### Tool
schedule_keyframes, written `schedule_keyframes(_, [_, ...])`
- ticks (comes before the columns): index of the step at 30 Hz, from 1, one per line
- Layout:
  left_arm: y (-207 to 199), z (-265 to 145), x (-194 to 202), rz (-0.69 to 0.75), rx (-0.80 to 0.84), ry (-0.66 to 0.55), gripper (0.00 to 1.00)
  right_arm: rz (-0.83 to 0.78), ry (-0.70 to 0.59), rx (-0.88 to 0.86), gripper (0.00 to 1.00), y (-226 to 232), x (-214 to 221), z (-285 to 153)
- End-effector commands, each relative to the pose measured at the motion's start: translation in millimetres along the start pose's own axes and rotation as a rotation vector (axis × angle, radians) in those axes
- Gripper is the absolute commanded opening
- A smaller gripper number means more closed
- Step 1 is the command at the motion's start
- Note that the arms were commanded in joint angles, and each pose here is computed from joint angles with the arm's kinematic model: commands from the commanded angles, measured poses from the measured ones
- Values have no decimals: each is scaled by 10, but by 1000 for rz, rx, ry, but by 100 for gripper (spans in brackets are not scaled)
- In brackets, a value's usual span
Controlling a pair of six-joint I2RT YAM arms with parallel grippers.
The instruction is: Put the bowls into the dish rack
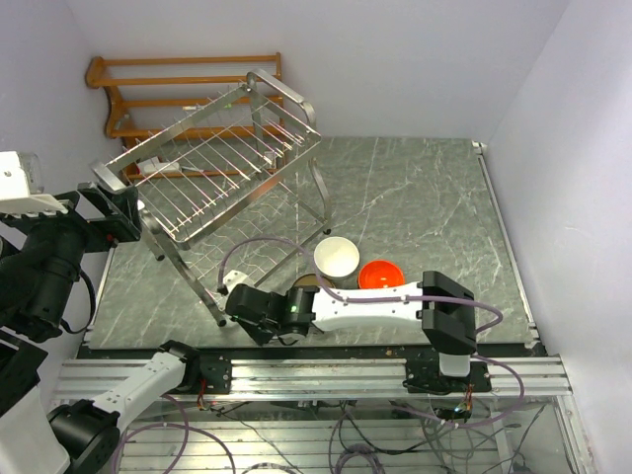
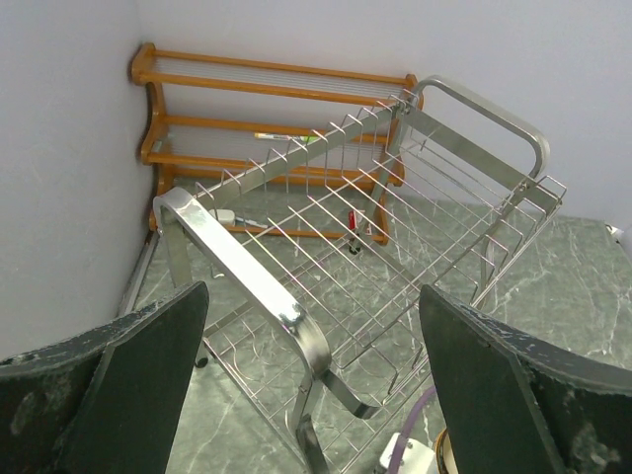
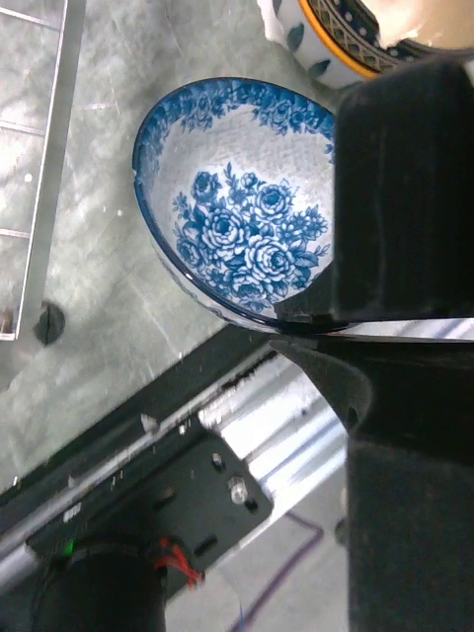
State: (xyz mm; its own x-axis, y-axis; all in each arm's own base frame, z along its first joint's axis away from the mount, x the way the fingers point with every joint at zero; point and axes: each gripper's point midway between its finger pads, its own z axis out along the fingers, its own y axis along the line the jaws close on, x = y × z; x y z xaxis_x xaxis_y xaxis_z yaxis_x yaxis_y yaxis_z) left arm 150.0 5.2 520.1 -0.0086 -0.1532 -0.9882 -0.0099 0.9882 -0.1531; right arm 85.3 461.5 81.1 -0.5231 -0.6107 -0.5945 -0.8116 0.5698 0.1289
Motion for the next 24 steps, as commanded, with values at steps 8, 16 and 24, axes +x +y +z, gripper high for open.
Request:
schedule_keyframes(8, [11, -48, -105, -9, 1, -33, 99, 155, -138, -239, 0, 343, -532, -654])
schedule_keyframes(16, [1, -56, -119, -22, 6, -41, 99, 324, -235, -431, 0, 143, -822, -1013])
schedule_keyframes(24, [-22, -36, -226, -14, 12, -62, 99, 411, -249, -582, 0, 27, -908, -1101])
